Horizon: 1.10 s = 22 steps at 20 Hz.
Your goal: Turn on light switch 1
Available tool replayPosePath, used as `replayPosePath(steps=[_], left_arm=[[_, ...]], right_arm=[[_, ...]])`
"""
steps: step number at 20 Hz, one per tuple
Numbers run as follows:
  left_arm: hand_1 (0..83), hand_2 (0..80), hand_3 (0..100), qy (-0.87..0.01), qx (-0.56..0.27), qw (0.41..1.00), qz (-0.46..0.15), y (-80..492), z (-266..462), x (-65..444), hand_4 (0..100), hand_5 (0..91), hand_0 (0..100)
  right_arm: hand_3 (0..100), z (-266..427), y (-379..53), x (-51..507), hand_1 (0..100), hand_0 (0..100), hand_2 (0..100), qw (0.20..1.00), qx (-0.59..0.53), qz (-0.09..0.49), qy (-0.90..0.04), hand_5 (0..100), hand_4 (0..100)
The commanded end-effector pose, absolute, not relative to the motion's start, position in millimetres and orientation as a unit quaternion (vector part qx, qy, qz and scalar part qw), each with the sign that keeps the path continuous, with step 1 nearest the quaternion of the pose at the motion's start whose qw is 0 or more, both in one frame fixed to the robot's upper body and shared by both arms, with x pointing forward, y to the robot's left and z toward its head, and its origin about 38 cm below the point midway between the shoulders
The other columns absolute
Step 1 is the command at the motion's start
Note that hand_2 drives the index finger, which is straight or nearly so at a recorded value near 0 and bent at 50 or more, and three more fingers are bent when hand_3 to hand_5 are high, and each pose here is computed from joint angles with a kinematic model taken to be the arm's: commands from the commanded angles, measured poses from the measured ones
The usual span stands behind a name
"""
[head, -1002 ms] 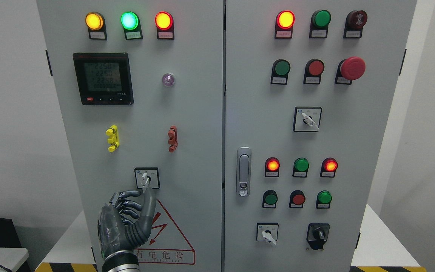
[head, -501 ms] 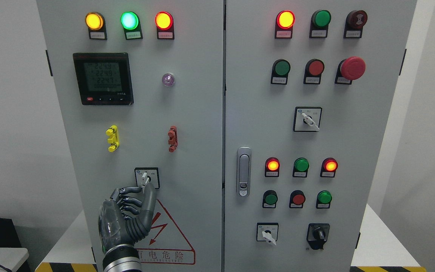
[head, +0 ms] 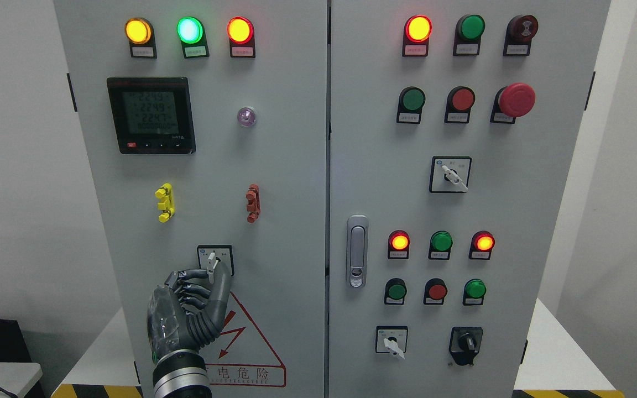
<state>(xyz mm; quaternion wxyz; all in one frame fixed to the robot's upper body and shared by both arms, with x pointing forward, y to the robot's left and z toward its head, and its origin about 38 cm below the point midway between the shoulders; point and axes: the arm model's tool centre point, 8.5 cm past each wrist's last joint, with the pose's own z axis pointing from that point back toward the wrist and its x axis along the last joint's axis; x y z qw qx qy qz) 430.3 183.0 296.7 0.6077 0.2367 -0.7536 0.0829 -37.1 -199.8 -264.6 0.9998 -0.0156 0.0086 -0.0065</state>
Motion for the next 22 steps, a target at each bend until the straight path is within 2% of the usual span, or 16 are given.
replayPosePath(steps=[1, 22], left_arm=[[44.1, 45.6, 75, -0.751, 0.236, 0.612, 0.08, 180.6, 298.5, 430.9, 80, 80.5, 24], [42.3, 47.1, 75, -0.745, 0.241, 0.617, 0.082, 182.0, 304.0, 432.7, 80, 78.8, 26]], right_arm=[[0, -264.6, -198.9, -37.5, 39, 12, 0, 1.0, -0.015, -0.01, 0.009, 0, 0], [0, -264.6, -199.8, -37.5, 39, 12, 0, 1.0, -0.015, -0.01, 0.009, 0, 0]])
